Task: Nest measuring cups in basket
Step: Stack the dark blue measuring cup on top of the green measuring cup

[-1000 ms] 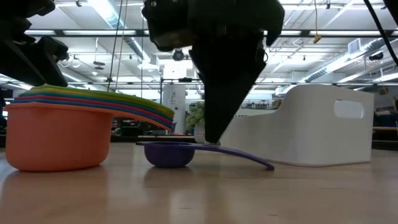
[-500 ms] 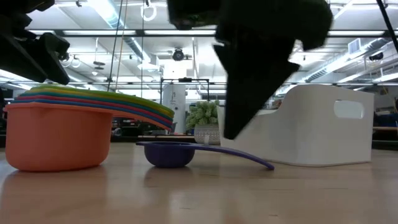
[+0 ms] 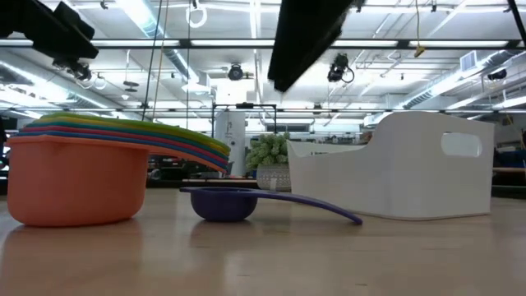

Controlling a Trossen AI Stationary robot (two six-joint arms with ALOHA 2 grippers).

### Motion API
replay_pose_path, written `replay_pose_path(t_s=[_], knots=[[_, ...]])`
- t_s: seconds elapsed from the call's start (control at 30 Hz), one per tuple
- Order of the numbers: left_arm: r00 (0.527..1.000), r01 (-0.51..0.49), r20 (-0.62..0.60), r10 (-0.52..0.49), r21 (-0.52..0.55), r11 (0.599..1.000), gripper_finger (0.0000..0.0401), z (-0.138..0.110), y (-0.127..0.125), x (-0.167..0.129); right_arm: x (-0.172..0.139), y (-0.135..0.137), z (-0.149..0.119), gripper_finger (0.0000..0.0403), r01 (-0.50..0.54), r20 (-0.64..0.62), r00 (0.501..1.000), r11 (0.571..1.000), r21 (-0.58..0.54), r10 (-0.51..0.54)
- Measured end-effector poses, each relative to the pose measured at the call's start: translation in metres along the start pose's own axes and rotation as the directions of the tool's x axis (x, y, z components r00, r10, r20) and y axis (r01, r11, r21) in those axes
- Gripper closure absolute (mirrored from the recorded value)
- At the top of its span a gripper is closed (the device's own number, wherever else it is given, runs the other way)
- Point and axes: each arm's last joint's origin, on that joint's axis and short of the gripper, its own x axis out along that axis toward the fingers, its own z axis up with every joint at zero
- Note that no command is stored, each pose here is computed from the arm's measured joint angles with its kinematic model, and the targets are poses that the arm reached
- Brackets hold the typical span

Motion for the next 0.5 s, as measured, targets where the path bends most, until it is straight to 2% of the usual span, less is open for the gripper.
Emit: replay_pose_path(t_s=[0.2,0.5], knots=[[0.999,0.037,0.029,-0.038,0.018,0.999,0.0218,0.004,-0.003,0.000,0.033,0.004,-0.020,0.0131,-0.077,0.030,0.997,0.996,0.043,0.076],[0.999,0.038,0.032,-0.038,0.010,0.999,0.0218,0.004,-0.003,0.000,0.063,0.005,-0.040,0.0130,-0.075,0.099,0.993,0.987,0.139,0.062]])
